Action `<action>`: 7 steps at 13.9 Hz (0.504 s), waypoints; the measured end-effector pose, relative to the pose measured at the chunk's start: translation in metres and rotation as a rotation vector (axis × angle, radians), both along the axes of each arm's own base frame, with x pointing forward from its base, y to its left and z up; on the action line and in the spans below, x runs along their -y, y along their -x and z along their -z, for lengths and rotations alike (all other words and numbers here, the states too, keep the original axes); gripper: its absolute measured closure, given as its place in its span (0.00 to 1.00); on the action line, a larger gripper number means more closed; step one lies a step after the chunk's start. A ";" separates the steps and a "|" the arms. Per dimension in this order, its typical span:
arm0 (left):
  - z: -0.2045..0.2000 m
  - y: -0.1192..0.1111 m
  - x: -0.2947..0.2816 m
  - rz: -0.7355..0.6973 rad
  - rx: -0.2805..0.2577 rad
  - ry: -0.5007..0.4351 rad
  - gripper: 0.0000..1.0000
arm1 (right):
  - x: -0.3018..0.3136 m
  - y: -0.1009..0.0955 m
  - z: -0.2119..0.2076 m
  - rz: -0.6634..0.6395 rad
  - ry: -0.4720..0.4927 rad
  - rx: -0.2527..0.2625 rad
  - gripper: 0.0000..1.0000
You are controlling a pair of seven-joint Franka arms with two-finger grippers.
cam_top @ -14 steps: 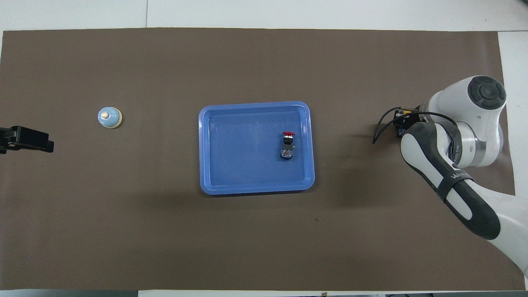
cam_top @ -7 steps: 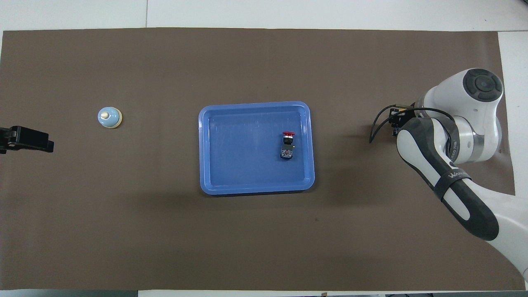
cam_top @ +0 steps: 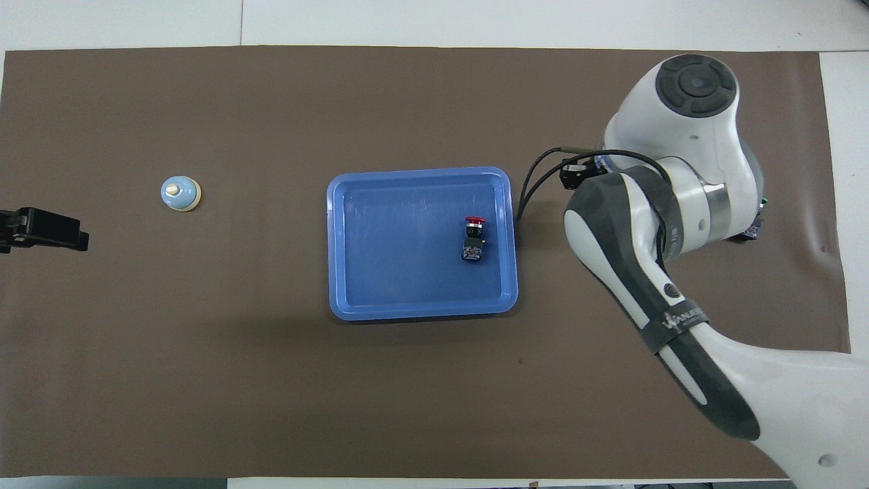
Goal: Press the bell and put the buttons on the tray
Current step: 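Carry the yellow button with the right gripper into the tray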
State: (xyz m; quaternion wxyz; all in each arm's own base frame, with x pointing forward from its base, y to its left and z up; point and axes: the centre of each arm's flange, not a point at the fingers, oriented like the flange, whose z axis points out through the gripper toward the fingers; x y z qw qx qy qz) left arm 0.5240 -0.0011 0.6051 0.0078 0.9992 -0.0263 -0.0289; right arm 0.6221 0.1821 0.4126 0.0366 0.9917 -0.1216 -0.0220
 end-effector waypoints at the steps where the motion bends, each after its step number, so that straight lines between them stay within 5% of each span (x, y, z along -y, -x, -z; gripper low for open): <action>1: 0.000 0.000 0.000 0.000 0.000 0.000 0.00 | -0.028 0.006 -0.006 0.013 -0.012 -0.001 0.57; 7: 0.000 0.000 0.000 0.000 0.000 0.000 0.00 | -0.179 0.067 0.002 0.081 -0.032 -0.004 0.57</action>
